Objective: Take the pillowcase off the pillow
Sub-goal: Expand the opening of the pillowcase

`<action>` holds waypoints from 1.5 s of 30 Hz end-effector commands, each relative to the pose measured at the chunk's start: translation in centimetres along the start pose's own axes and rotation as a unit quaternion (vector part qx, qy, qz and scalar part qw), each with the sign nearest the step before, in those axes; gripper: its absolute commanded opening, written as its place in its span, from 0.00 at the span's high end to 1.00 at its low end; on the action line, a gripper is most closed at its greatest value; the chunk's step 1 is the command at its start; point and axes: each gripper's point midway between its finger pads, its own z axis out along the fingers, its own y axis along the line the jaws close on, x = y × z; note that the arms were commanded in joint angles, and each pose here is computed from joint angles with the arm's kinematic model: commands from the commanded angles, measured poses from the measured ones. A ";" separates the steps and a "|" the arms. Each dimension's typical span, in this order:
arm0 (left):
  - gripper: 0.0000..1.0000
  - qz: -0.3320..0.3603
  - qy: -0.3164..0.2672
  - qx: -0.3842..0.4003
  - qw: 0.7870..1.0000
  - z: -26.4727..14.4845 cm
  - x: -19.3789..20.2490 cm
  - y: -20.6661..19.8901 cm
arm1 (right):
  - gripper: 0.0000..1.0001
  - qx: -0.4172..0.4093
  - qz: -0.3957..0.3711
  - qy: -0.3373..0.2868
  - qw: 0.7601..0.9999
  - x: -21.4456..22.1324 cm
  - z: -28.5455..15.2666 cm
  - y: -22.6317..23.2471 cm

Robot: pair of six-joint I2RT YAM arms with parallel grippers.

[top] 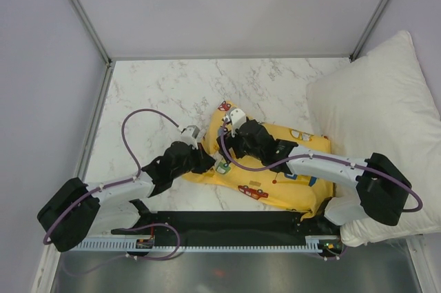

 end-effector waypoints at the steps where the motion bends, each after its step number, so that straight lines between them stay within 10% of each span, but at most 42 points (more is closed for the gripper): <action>1: 0.98 -0.009 0.015 0.008 1.000 0.1 0.4 -0.9 | 0.11 -0.040 -0.032 -0.007 0.999 -1.0 0.0 2.2; 24: 0.98 0.007 0.015 0.016 1.000 0.1 0.2 -1.6 | 0.11 -0.040 -0.068 0.107 0.991 5.1 1.4 2.9; 34: 0.98 0.019 0.010 0.032 0.999 -0.3 -0.2 -2.3 | 0.17 0.081 -0.068 0.152 0.983 5.5 5.4 0.4; 40: 0.98 0.021 -0.001 0.027 0.999 -0.8 -0.6 -2.2 | 0.63 0.176 -0.081 0.195 0.961 6.6 6.2 -2.3; 42: 0.98 0.020 -0.001 0.012 1.000 -0.6 -0.5 -1.6 | 0.93 0.194 -0.078 0.206 0.956 7.1 6.1 -2.9; 45: 0.98 0.008 -0.009 -0.053 0.999 -0.1 -0.6 0.8 | 1.00 0.211 -0.077 0.223 0.949 8.2 5.2 -3.7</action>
